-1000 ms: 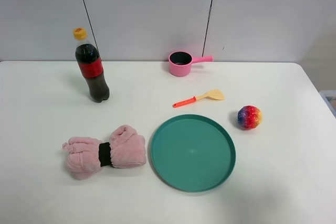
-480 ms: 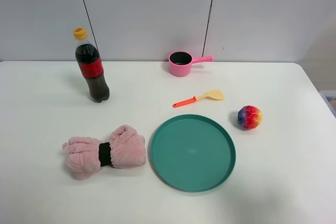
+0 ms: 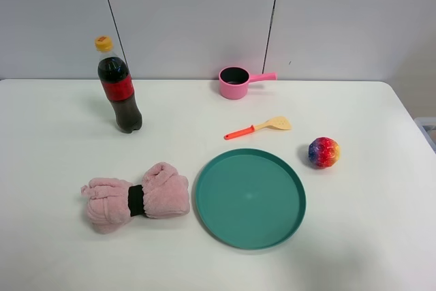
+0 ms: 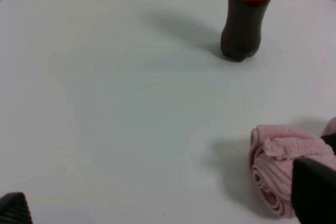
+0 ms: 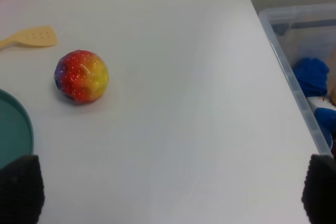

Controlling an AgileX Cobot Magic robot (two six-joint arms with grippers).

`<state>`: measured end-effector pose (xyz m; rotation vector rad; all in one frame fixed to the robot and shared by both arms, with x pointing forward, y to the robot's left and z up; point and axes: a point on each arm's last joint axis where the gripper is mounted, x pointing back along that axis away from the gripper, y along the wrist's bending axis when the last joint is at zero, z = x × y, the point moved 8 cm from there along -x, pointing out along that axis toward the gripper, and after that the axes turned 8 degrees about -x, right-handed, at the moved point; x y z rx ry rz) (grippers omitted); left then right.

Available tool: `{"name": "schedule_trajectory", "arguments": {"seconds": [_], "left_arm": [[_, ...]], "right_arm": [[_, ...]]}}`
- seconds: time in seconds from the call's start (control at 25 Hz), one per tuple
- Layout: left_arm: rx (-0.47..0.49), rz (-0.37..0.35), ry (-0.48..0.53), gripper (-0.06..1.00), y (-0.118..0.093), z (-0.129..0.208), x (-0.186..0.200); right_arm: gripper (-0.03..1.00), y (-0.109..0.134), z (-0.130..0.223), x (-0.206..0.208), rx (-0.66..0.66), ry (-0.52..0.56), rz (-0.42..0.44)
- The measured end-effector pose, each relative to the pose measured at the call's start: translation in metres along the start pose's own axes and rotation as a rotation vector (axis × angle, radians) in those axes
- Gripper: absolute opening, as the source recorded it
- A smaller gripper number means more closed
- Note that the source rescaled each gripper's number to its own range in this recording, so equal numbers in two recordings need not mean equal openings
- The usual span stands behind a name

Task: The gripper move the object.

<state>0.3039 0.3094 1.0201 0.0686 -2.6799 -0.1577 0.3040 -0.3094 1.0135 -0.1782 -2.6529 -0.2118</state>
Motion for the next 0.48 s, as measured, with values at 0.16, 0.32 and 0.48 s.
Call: {"name": "schedule_trajectory", "arguments": {"seconds": [0.16,0.32,0.48], "left_arm": [[0.000,0.000,0.000,1.00,0.0000,0.0000,0.0000],[0.000,0.000,0.000,1.00,0.0000,0.0000,0.0000],[0.000,0.000,0.000,1.00,0.0000,0.0000,0.0000]], "right_arm": [[1.00,0.0000,0.0000,0.0000,0.000,0.000,0.000],[1.00,0.0000,0.0000,0.0000,0.000,0.000,0.000],[1.00,0.0000,0.0000,0.0000,0.000,0.000,0.000]]}}
